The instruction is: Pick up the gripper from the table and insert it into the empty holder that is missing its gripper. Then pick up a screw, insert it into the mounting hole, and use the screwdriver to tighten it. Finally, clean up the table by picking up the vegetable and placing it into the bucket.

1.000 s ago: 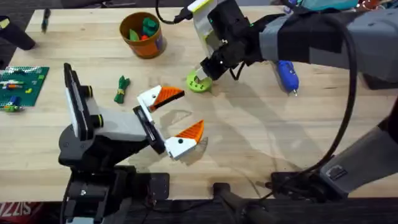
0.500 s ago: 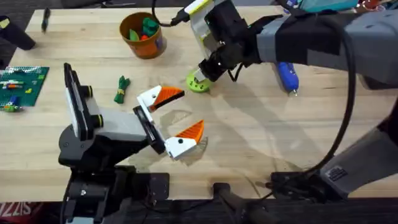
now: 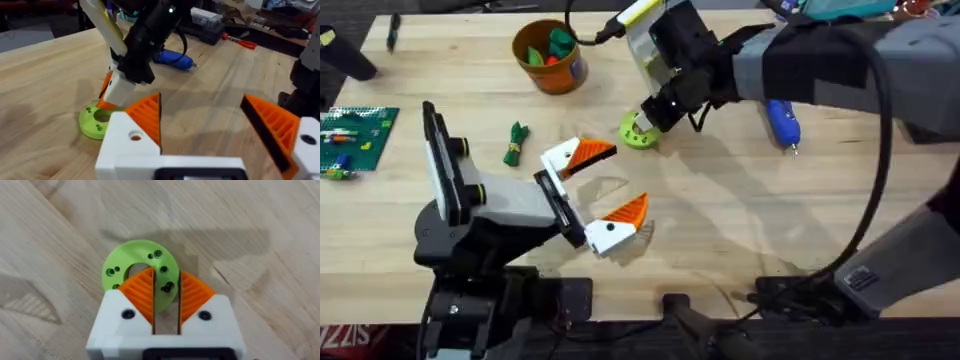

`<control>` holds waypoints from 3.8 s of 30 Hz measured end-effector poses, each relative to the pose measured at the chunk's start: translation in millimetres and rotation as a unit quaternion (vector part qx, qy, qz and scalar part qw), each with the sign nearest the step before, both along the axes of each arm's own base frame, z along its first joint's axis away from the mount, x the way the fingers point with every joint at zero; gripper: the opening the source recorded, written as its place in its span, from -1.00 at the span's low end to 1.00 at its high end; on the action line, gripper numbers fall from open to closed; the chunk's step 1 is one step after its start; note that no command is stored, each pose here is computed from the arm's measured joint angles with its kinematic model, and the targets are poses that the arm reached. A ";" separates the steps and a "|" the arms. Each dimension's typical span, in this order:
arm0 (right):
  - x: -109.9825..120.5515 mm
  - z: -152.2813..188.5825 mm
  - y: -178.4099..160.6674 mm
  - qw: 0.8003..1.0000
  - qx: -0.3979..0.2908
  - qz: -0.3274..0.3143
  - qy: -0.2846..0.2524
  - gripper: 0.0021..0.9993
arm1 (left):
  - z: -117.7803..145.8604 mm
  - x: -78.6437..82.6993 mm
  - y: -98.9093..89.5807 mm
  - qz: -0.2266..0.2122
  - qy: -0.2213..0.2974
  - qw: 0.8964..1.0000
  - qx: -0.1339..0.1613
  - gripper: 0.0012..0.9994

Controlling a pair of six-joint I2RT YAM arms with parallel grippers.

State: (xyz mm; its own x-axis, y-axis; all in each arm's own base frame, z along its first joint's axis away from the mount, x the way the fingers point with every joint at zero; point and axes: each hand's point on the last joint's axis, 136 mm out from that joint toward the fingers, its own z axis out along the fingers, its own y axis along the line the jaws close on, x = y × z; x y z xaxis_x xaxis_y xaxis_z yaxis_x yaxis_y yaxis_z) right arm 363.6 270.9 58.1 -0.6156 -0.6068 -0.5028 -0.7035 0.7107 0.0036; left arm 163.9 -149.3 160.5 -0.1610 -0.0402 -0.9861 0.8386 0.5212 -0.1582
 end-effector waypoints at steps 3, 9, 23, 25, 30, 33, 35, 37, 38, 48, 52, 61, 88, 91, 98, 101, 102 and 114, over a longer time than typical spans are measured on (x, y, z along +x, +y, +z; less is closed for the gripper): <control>0.0 -0.3 -0.8 1.000 -0.002 -0.001 0.000 -0.64 | 0.0 0.0 0.0 0.000 0.000 1.000 0.000 0.97; 1.9 -0.4 -3.1 1.000 -0.008 -0.005 -0.004 -0.87 | 0.0 0.0 0.0 0.000 0.000 1.000 0.000 0.97; 3.5 -0.3 -4.6 1.000 -0.011 -0.008 -0.008 -1.00 | 0.0 0.0 0.0 0.000 0.000 1.000 0.000 0.97; 3.5 -0.3 -4.6 1.000 -0.011 -0.008 -0.008 -1.00 | 0.0 0.0 0.0 0.000 0.000 1.000 0.000 0.97; 2.4 0.3 -5.2 1.000 -0.014 -0.008 -0.004 -1.00 | 0.0 -0.1 0.0 0.000 0.000 1.000 0.000 0.97; 1.3 4.0 -5.1 1.000 -0.017 -0.007 0.002 -1.00 | 0.0 -0.1 0.0 0.000 0.000 1.000 0.000 0.97; 0.0 7.4 -5.2 1.000 -0.019 -0.006 0.008 -1.00 | 0.0 0.0 0.0 0.000 0.000 1.000 0.000 0.97; -0.5 11.7 -4.6 1.000 -0.020 -0.005 0.012 -1.00 | 0.0 -0.1 0.0 0.000 0.000 1.000 0.000 0.97; -0.3 13.8 -4.3 1.000 -0.021 -0.005 0.013 -1.00 | 0.0 -0.1 0.0 0.000 0.000 1.000 0.000 0.97; 5.2 29.6 1.0 1.000 -0.013 -0.003 0.008 -1.00 | 0.0 -0.1 0.0 0.000 0.000 1.000 0.000 0.97; 0.3 26.5 -2.5 1.000 -0.021 -0.003 0.019 -1.00 | 0.0 0.0 0.0 0.000 0.000 1.000 0.000 0.97; -3.6 24.3 -5.1 0.999 -0.027 -0.003 0.028 -0.75 | 0.0 -0.1 0.0 0.000 0.000 1.000 0.000 0.97; -3.1 -1.4 -6.5 0.998 -0.046 -0.004 0.048 -0.87 | 0.0 -0.1 0.0 0.000 0.000 1.000 0.000 0.98; -1.0 -0.9 -7.0 0.998 -0.046 -0.007 0.044 -0.99 | 0.0 -0.1 0.0 0.000 0.000 1.000 0.000 0.97; -0.1 -0.5 -6.6 0.998 -0.046 -0.007 0.042 -1.00 | 0.0 0.0 -0.1 0.000 0.000 1.000 0.000 0.97; -0.5 -0.4 -6.9 0.998 -0.047 -0.007 0.043 -1.00 | 0.0 0.0 0.0 0.000 0.000 1.000 0.000 0.97; -0.8 0.3 -7.1 0.998 -0.047 -0.007 0.044 -1.00 | 0.0 -0.1 0.0 0.000 0.000 1.000 0.000 0.97; -1.9 50.8 1.4 0.999 -0.023 0.002 0.024 -1.00 | 0.0 0.0 0.0 0.000 0.000 1.000 0.000 0.97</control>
State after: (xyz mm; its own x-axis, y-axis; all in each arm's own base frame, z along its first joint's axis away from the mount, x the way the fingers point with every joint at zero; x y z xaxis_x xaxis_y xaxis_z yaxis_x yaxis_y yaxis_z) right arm 361.7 272.3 108.9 -0.6362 -0.6312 -0.4436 -0.7062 0.7080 0.0053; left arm 163.9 -149.3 160.4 -0.1612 -0.0402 -0.9861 0.8386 0.5212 -0.1583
